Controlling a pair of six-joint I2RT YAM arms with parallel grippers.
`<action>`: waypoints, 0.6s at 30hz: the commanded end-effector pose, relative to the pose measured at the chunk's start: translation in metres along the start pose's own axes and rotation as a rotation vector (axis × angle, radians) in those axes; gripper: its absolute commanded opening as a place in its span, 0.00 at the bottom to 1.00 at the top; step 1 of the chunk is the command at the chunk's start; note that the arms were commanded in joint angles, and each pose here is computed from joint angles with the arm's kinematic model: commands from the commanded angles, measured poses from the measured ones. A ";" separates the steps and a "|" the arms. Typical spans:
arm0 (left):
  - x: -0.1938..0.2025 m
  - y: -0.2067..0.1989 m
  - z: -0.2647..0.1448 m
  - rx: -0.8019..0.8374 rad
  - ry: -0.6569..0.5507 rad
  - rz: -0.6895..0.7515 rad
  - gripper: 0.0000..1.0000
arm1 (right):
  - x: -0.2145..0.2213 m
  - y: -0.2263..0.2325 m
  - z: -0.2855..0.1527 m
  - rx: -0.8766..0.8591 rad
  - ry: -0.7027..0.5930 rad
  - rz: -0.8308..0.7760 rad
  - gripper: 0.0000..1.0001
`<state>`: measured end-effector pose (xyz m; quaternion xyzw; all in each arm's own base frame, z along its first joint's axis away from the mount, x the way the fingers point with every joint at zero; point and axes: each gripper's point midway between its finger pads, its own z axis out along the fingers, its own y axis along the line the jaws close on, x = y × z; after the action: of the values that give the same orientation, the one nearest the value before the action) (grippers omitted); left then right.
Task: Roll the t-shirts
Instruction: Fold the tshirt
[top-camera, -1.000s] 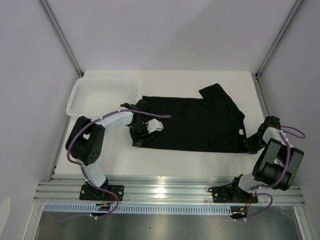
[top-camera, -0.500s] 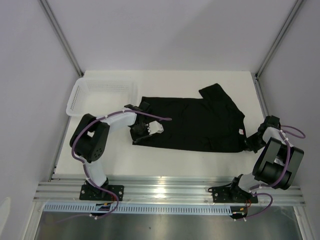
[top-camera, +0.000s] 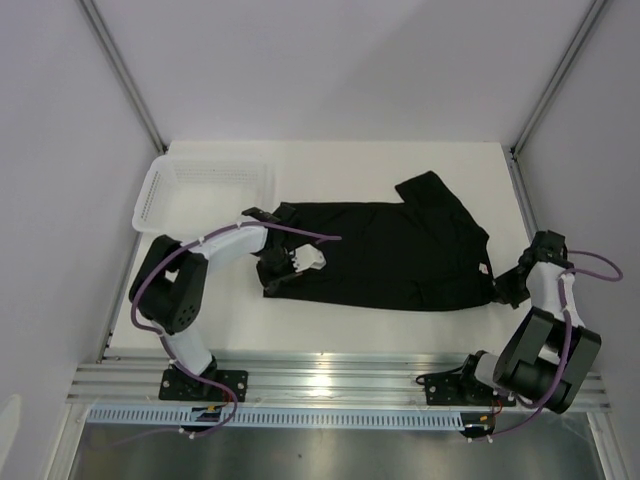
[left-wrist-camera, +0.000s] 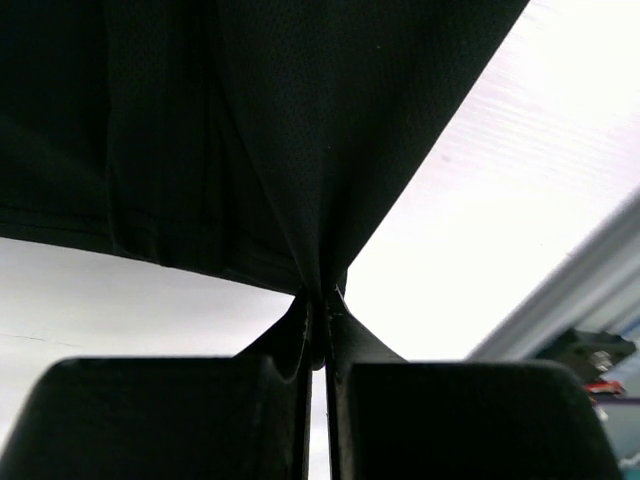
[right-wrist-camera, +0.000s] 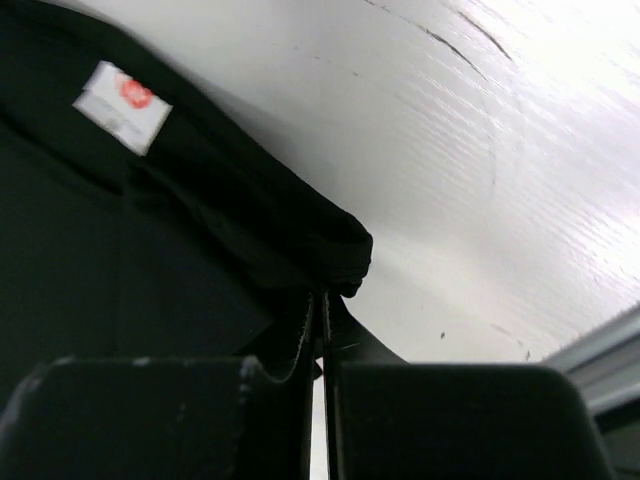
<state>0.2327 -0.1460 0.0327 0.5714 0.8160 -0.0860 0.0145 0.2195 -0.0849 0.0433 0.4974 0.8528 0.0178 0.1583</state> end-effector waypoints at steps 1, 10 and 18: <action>0.005 -0.027 -0.018 0.074 -0.007 -0.012 0.01 | -0.017 0.006 -0.033 -0.002 -0.071 0.073 0.00; 0.034 -0.052 -0.026 0.161 0.081 0.010 0.01 | 0.006 -0.030 -0.035 0.175 0.020 0.052 0.00; 0.030 -0.065 -0.015 0.204 0.030 -0.012 0.23 | 0.025 -0.032 -0.018 0.208 0.135 0.064 0.25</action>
<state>0.1709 -0.1281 0.0448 0.5648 0.8113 -0.1332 -0.0707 0.1797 -0.0773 0.0492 0.5271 0.8475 -0.0233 0.0579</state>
